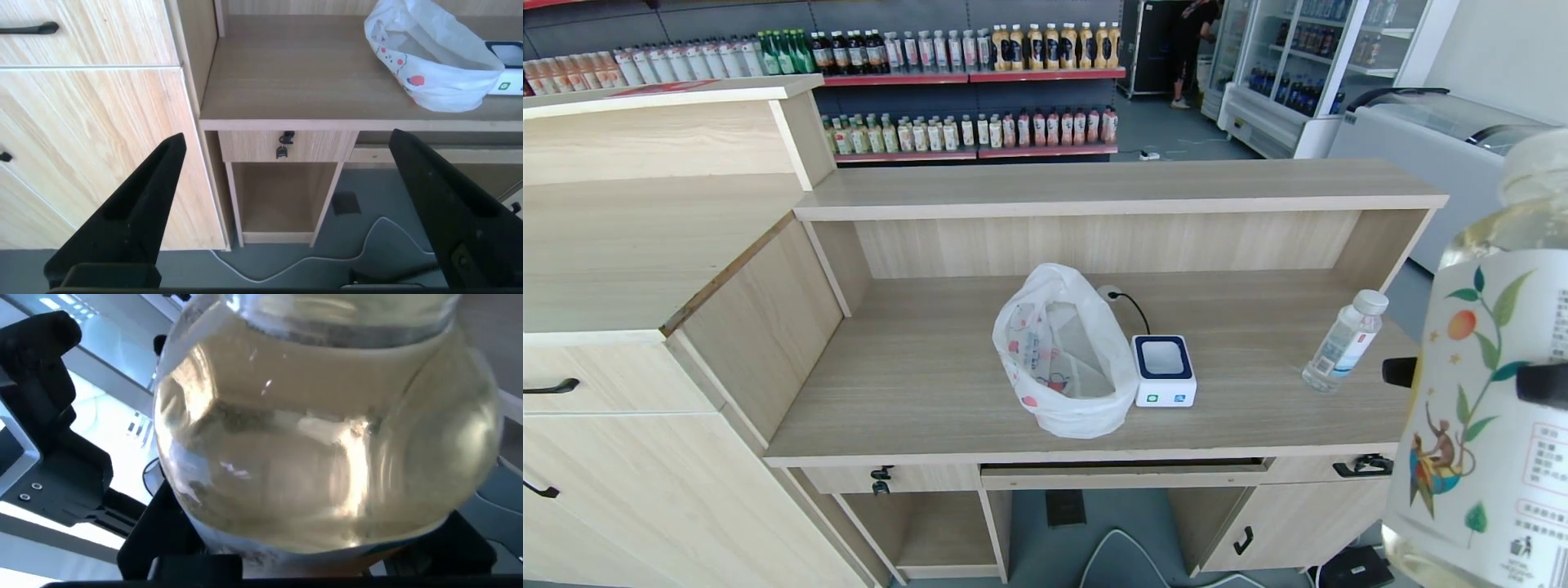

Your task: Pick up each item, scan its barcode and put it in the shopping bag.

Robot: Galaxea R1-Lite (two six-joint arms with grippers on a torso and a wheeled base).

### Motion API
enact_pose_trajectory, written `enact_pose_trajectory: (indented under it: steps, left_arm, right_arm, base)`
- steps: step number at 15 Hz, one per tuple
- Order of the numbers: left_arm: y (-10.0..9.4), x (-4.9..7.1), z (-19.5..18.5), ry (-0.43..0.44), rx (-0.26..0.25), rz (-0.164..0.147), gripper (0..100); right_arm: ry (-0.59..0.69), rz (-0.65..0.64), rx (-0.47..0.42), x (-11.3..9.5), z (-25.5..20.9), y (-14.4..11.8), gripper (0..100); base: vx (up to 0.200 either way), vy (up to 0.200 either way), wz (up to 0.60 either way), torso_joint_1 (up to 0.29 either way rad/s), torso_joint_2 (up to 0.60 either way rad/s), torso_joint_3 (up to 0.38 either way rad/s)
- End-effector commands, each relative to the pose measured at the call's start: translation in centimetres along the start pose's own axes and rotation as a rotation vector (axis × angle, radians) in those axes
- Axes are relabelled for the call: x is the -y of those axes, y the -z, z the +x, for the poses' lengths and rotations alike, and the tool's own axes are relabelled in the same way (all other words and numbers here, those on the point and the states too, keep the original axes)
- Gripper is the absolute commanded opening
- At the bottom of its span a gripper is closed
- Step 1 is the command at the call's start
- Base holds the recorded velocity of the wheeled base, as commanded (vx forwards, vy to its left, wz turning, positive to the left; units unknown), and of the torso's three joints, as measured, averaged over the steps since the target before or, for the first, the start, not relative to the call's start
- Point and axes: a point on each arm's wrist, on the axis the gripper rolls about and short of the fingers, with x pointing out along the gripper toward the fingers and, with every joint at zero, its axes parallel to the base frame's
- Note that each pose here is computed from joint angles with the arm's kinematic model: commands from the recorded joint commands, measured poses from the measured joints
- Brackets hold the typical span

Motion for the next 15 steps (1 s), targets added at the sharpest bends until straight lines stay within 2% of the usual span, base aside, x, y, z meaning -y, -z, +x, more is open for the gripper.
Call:
enact_pose_trajectory:
  steps: [1, 4, 15]
  left_arm:
    - [-0.01, 0.00, 0.01, -0.001, -0.001, 0.000, 100]
    - [-0.01, 0.00, 0.01, -0.001, -0.001, 0.000, 100]
    - [-0.01, 0.00, 0.01, -0.002, -0.001, 0.000, 100]
  right_arm:
    - [0.028, 0.011, 0.009, 0.28, -0.03, 0.17, 0]
    - [0.133, 0.000, 0.058, 0.99, 0.28, 0.09, 0]
    - [0.110, 0.016, 0.031, 0.18, 0.30, 0.88, 0]
  base:
    - [0.000, 0.000, 0.00, 0.000, 0.00, 0.000]
    - [0.000, 0.000, 0.00, 0.000, 0.00, 0.000]
    - [0.000, 0.000, 0.00, 0.000, 0.00, 0.000]
